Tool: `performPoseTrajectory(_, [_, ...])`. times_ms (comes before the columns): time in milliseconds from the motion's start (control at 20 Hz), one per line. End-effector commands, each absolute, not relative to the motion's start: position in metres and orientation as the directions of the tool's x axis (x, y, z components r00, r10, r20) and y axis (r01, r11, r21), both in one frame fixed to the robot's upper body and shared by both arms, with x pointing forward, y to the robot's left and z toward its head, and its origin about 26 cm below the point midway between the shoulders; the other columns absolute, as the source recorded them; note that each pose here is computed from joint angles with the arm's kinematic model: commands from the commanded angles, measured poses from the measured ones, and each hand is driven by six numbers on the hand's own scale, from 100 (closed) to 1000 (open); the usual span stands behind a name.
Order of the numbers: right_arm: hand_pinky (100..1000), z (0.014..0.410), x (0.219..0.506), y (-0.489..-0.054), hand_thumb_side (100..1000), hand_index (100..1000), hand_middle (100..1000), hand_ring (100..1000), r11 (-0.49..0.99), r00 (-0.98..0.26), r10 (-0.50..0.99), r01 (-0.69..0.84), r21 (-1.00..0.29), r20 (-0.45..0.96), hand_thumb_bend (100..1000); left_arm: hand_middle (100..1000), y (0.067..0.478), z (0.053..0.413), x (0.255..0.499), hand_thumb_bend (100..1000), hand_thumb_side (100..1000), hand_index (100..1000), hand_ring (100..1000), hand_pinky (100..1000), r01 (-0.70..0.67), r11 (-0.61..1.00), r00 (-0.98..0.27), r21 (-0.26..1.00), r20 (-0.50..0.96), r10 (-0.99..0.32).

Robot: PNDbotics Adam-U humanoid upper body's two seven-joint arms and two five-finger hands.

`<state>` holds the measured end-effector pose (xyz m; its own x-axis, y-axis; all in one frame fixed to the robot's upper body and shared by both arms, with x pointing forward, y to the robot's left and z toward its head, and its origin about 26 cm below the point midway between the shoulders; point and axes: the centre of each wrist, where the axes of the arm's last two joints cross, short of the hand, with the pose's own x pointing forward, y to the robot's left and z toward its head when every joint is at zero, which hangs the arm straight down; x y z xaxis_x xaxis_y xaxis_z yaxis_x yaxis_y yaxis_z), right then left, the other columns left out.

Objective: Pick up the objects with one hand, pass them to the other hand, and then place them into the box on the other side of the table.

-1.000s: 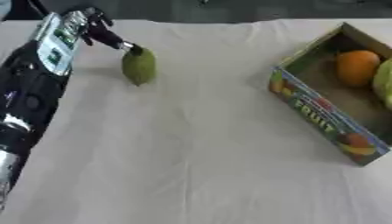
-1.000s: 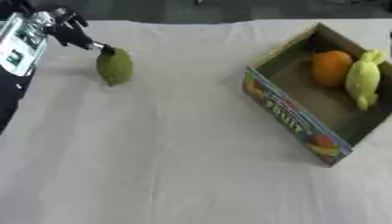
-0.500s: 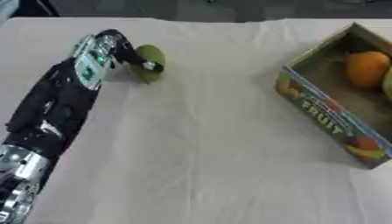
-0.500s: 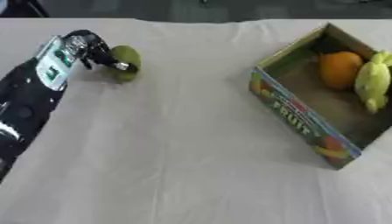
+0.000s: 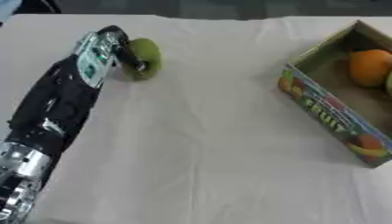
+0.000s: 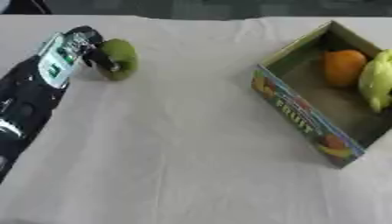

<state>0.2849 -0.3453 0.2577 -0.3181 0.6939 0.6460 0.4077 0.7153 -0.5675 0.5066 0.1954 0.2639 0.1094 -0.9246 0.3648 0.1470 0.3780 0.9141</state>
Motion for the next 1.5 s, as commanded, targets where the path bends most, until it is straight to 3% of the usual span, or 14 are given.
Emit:
performPoseTrajectory(50, [991,0.273,0.279,-0.349,293,977,940,886,0.697,-0.341,0.713,0.441,-0.565,0.613,100,508,0.209,0.313,0.487,429,100,452,573,555,-0.007,0.326,0.008,0.945,0.327,-0.945])
performPoseTrajectory(400, [990,0.273,0.277,-0.353,299,973,937,886,0.7,-0.347,0.71,0.449,-0.556,0.613,100,503,0.209,0.345,0.426,437,100,441,554,529,-0.209,0.287,-0.181,0.935,0.251,-0.951])
performPoseTrajectory(850, [988,0.274,0.278,-0.352,299,968,934,885,0.708,-0.367,0.703,0.441,-0.552,0.609,100,491,0.178,0.316,0.364,412,100,437,527,492,-0.344,0.302,-0.355,0.889,0.175,-0.919])
performPoseTrajectory(1100, [988,0.274,0.278,-0.352,300,967,933,885,0.711,-0.371,0.701,0.439,-0.55,0.609,100,485,0.169,0.293,0.351,396,100,434,518,478,-0.353,0.349,-0.389,0.868,0.202,-0.899])
performPoseTrajectory(1500, [983,0.269,0.278,-0.351,282,962,928,883,0.712,-0.386,0.701,0.417,-0.565,0.6,100,482,0.147,0.269,0.35,375,100,432,512,463,-0.361,0.436,-0.474,0.824,0.24,-0.847])
